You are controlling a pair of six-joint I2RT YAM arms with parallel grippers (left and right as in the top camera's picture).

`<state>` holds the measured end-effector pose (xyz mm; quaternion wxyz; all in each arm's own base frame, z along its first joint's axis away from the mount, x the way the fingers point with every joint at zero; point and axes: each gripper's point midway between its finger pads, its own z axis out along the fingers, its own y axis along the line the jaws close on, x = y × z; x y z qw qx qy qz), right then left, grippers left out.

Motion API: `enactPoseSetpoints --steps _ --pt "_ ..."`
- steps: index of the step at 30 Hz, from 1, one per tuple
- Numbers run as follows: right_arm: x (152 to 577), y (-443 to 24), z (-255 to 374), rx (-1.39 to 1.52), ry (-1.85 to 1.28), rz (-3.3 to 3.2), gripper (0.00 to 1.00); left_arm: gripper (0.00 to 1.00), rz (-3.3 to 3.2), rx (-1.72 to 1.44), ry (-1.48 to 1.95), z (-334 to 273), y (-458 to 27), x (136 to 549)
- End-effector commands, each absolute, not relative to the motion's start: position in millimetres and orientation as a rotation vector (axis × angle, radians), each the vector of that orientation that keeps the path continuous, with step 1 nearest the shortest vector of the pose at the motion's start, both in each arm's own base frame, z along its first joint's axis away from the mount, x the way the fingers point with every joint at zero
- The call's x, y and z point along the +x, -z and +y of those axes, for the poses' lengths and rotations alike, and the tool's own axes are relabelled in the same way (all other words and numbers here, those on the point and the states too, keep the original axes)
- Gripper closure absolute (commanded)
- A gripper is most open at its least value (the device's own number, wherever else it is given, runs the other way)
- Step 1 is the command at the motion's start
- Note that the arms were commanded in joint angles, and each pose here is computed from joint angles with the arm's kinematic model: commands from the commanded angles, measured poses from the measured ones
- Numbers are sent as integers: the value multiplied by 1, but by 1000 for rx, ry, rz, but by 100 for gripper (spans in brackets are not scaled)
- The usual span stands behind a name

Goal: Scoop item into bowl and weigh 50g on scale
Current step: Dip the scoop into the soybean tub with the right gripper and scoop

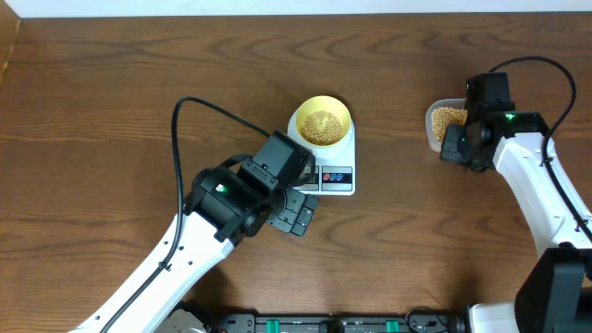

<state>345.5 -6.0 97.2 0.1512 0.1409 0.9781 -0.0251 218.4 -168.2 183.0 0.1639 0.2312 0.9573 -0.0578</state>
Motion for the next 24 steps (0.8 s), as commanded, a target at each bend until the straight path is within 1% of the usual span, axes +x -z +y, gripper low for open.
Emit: enactPoseSetpoints --steps 1,11,24 --pt "345 -91 -6 450 6 2817 99 6 2697 658 163 -169 -192 223" --pt "348 -82 -17 535 -116 2826 99 6 2697 659 163 -169 -192 223" --pt "346 -80 6 539 -319 2854 99 6 2697 659 163 -170 -192 223"
